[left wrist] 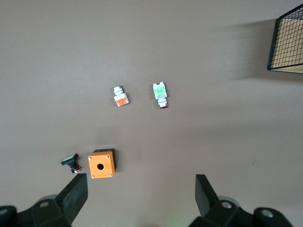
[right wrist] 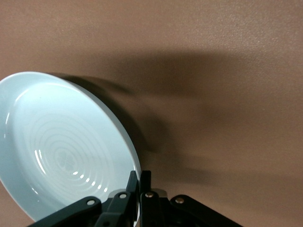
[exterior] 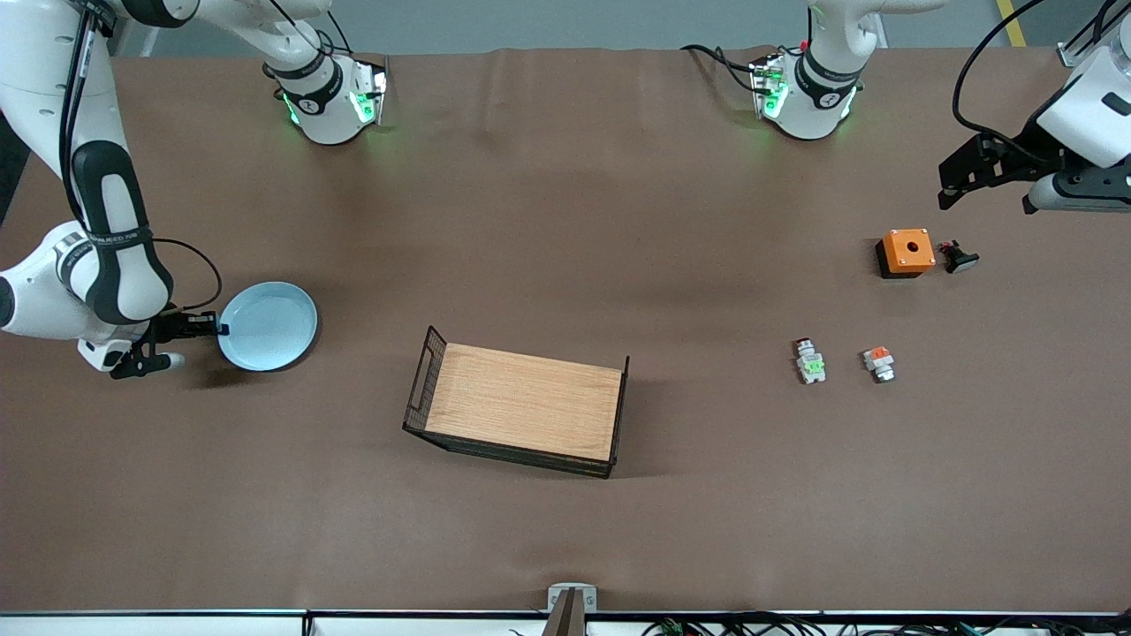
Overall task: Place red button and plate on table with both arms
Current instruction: 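Carry the blue plate off the tray and lower it onto the table, then open the right gripper and withdraw it from the plate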
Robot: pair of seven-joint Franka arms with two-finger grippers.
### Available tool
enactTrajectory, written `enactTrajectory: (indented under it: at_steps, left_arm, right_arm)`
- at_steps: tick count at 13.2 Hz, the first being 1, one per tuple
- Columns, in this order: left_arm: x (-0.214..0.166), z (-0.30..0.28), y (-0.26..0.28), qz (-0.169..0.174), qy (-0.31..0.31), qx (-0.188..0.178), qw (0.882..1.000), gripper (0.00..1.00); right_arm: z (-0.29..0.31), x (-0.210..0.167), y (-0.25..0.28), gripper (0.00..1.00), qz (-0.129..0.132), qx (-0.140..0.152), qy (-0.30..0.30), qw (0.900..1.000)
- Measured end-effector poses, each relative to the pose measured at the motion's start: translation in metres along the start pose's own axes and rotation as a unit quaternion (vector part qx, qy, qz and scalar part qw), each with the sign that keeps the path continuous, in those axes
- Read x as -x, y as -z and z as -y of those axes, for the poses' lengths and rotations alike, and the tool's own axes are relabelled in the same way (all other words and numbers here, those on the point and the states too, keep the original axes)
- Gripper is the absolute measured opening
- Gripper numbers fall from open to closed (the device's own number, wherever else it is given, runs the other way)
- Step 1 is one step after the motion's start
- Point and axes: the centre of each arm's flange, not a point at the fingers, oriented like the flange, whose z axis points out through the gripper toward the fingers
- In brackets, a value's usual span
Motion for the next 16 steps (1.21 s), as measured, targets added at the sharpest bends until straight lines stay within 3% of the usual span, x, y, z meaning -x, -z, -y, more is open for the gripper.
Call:
enactTrajectory:
  at_steps: [4,8,10,12,16]
  left_arm:
    - [0.000,0.000,0.000,0.000,0.002,0.000,1.000,1.00]
    - [0.000,0.000,0.000,0.000,0.002,0.000,1.000,1.00]
    - [0.000,-0.001,0.000,0.000,0.002,0.000,1.000,1.00]
    - [0.000,-0.001,0.000,0.000,0.003,0.000,1.000,1.00]
    - [0.000,-0.001,0.000,0.000,0.004,0.000,1.000,1.00]
  right_arm:
    - [0.000,-0.002,-0.006,0.10,0.001,0.003,0.000,1.000]
    - [0.004,-0.005,-0.003,0.52,0.006,-0.006,0.004,1.000]
    - [0.012,-0.012,0.011,0.74,0.028,-0.034,0.002,0.999]
    - [0.022,-0.021,0.040,0.96,0.047,-0.044,-0.005,0.998]
    - [0.058,-0.029,0.125,1.00,0.074,-0.022,-0.054,0.996]
